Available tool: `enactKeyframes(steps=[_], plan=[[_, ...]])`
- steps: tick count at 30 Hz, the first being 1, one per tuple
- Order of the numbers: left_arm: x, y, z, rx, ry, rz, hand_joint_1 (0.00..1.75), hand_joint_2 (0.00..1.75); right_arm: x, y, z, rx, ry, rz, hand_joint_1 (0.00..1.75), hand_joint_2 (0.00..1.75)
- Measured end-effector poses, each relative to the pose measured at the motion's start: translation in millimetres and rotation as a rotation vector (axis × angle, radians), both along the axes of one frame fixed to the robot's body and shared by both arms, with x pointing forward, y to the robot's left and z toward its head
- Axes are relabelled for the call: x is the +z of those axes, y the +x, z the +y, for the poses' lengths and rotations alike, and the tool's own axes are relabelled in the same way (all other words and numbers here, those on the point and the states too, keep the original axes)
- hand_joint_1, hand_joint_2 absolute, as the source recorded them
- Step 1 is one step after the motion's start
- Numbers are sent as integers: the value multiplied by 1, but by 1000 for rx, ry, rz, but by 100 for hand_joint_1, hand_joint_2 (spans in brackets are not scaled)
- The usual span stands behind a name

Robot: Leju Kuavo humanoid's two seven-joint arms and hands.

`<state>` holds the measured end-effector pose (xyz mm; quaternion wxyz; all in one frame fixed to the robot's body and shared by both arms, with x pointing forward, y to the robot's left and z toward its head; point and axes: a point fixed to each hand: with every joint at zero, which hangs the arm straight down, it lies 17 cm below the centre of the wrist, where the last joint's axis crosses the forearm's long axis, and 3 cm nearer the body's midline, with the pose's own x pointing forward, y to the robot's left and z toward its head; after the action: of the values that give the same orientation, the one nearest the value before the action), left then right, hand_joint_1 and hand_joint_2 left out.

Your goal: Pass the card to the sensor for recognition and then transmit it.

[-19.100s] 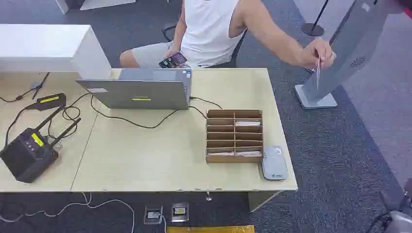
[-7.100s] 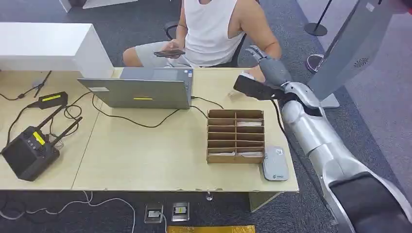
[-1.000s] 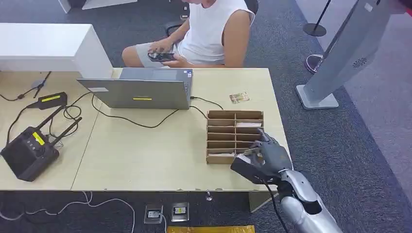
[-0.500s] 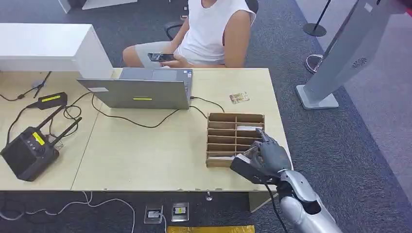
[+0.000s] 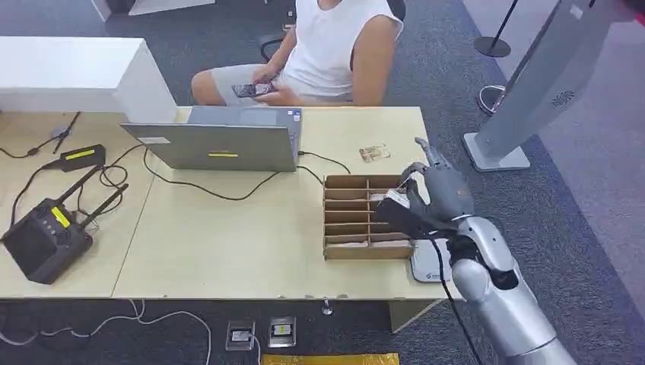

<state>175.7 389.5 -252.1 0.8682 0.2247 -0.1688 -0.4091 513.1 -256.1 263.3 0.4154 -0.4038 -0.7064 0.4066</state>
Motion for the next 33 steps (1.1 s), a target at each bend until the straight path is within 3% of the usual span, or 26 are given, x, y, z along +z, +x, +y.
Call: enactKeyframes(steps=[7, 15, 20, 33], plan=[[0, 3, -6, -28, -8, 9, 0, 0, 82, 19, -3, 5, 20, -161, 175, 175], [3, 15, -10, -58, -9, 3, 0, 0, 117, 40, -2, 7, 20, -241, 175, 175], [4, 22, -12, -67, -7, 1, 0, 0, 113, 59, -7, -10, 22, -247, 175, 175], [6, 28, -16, -87, -8, -1, 0, 0, 56, 93, -19, -66, 41, -114, 175, 175]])
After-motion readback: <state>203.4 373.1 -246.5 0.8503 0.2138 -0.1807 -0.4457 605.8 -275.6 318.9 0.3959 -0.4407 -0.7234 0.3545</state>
